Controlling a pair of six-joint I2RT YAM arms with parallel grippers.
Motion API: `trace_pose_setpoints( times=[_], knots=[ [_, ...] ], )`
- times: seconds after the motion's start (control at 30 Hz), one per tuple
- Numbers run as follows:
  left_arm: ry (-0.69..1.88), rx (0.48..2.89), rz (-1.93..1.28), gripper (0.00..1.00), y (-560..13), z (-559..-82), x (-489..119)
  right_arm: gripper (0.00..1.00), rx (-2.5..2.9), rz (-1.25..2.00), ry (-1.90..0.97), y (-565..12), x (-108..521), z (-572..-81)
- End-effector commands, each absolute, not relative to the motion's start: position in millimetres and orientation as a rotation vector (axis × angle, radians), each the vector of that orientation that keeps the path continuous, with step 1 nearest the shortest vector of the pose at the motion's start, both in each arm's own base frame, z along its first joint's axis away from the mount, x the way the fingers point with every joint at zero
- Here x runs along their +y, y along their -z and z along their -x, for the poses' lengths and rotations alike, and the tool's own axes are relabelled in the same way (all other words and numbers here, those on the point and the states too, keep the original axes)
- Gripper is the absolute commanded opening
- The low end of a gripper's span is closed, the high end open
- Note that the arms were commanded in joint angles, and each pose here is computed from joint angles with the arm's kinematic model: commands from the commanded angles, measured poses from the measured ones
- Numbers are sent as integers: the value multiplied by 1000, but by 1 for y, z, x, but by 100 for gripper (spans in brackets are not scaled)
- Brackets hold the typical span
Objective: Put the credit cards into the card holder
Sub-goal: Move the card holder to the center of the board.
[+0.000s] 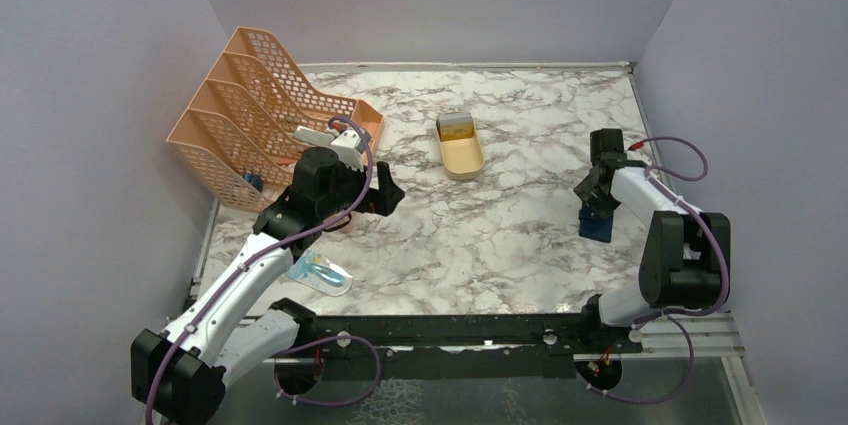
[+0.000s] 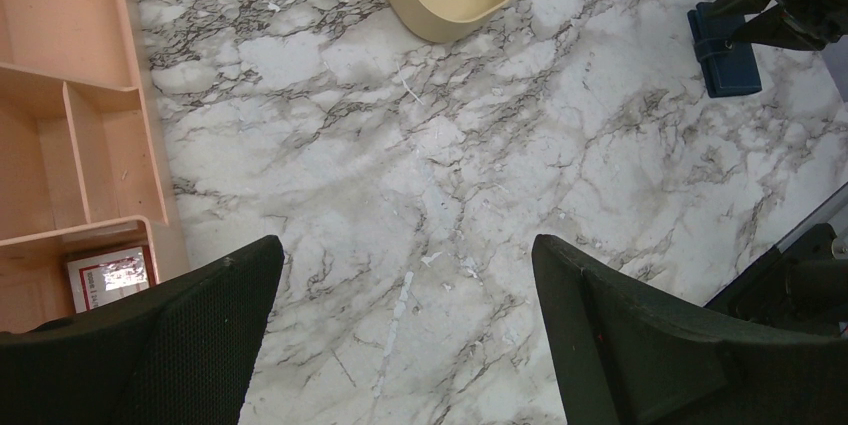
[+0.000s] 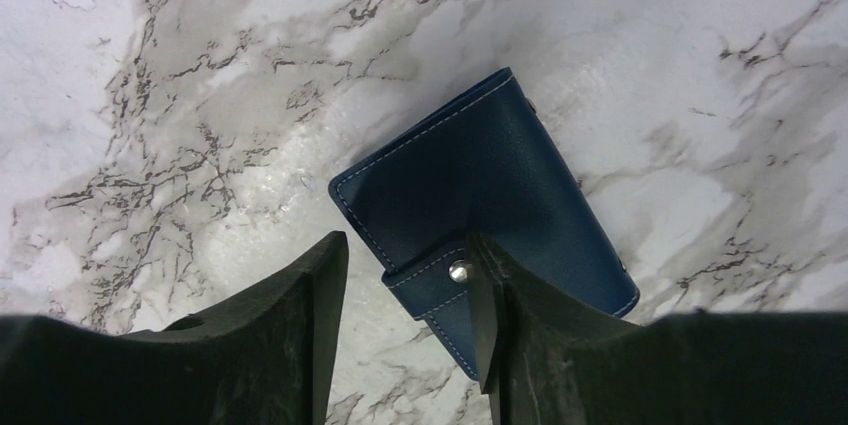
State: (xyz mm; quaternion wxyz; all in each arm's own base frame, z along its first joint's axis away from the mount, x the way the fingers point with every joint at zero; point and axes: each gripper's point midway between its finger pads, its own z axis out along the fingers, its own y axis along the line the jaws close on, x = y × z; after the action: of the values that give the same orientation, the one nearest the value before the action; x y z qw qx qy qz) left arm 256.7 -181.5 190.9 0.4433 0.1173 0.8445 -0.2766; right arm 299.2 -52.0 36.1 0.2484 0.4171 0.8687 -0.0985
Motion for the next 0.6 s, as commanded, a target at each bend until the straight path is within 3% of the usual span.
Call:
trace_pose_setpoints(
  times=[0.0, 0.2, 0.57],
  knots=[
    [663, 2059, -286, 98, -195, -261, -178, 42, 2410, -1121, 195, -24, -42, -296],
    [662, 2056, -285, 98, -196, -261, -177, 41, 2456, -1083, 139, -22, -33, -291],
    [648, 2043, -276, 98, -198, -260, -174, 35, 2544, -997, -219, -24, 22, -276]
  ],
)
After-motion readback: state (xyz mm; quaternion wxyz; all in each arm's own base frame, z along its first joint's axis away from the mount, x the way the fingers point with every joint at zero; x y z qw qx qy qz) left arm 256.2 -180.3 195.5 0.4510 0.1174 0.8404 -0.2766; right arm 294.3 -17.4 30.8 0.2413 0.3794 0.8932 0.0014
